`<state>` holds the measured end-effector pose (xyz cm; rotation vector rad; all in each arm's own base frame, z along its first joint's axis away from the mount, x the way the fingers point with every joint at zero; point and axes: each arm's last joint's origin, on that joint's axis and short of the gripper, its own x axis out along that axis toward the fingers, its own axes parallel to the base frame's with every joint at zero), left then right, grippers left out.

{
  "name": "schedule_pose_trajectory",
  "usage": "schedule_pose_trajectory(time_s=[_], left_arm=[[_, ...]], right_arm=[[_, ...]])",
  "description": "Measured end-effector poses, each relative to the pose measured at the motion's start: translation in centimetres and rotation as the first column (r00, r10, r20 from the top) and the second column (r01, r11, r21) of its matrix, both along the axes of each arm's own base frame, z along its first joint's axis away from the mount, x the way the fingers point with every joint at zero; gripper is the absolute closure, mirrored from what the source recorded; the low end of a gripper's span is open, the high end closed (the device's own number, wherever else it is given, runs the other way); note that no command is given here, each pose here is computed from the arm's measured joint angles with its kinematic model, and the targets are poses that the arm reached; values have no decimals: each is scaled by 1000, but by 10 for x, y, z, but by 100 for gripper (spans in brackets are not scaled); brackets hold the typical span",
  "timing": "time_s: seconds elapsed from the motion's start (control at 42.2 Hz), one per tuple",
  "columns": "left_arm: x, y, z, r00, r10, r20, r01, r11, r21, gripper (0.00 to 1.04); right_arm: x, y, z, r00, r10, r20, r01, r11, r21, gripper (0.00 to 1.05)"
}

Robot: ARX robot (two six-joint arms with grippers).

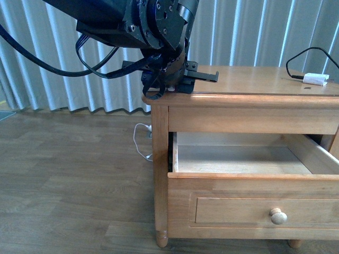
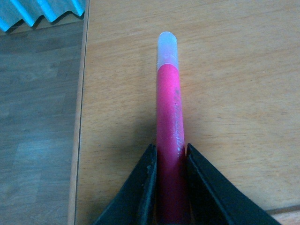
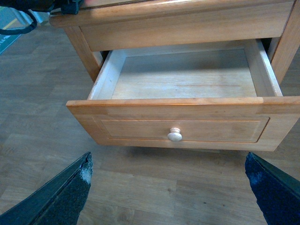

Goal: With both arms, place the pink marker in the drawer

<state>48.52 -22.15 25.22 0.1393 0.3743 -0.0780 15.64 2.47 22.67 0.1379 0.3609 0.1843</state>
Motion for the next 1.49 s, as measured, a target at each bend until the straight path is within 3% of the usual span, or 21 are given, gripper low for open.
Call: schedule_pose_trajectory(time_s=[0.095,0.308,0.426,0.616,0.711,0.829,1.019,1.303,1.493], left_arm=[[1,1,-1,1000,-6,8,7,1000,-8,90],[-2,5,-3,998,-46,45,48,998,-47,90],[-15,9,2,988,-118,95,126,989,-82,90],[-57,13,30,913,-360,192,379,923,-73,90],[-75,11,32,856,-482,189,495,869,-28,90],[-89,6,14,782,-610,124,611,791,36,90],[-97,0,-7,735,-675,59,667,736,113,90],[-86,-11,-56,754,-655,-47,654,742,143,90],[-82,-16,-72,762,-644,-72,647,748,149,90]], right_arm=[[0,0,0,1000,0,0,0,1000,0,9],[0,0,0,1000,0,0,0,1000,0,9],[0,0,0,1000,0,0,0,1000,0,9],[0,0,0,1000,0,0,0,1000,0,9],[0,0,0,1000,0,0,0,1000,0,9],[0,0,0,1000,0,0,0,1000,0,9],[0,0,0,1000,0,0,0,1000,0,9],[0,0,0,1000,0,0,0,1000,0,9],[0,0,0,1000,0,0,0,1000,0,9]])
